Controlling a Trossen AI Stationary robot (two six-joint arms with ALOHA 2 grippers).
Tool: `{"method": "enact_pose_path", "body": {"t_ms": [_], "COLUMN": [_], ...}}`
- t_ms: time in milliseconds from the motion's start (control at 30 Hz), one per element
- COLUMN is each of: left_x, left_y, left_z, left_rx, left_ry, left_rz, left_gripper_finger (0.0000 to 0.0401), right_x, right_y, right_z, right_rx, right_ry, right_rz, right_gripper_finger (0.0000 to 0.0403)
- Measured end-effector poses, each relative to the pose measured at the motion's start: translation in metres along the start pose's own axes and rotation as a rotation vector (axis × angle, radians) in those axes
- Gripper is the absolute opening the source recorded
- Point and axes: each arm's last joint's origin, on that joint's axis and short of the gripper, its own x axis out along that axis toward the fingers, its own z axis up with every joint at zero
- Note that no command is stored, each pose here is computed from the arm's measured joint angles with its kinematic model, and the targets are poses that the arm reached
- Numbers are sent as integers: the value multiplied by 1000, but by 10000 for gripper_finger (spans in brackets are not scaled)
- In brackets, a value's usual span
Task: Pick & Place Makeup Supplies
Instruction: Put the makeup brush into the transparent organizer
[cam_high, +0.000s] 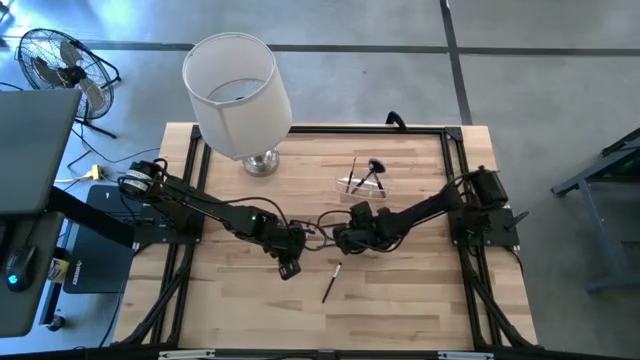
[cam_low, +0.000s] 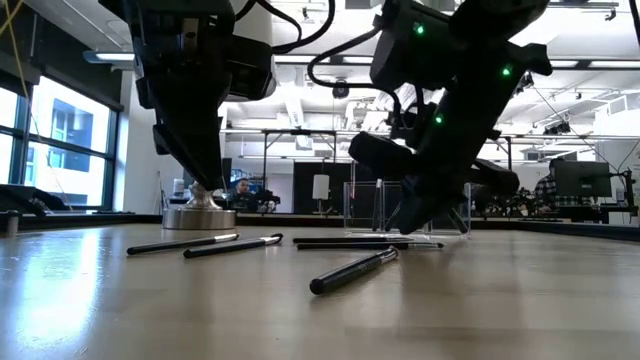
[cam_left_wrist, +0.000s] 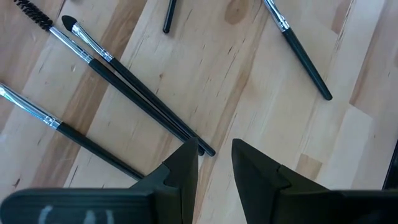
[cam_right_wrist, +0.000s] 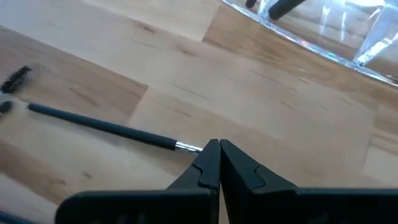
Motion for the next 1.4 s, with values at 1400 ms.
{"method": "enact_pose_path", "body": {"t_ms": [1400], "left_x": [0], "left_y": [0], "left_z": [-1], "left_rx": [0], "left_ry": [15], "left_rz": [-11], "left_gripper_finger": [96], "right_x": [5], "right_y": [-16], "right_z": [-28], "right_rx": [65], "right_ry": [-190], "right_rz": [65], "right_gripper_finger": [0]}}
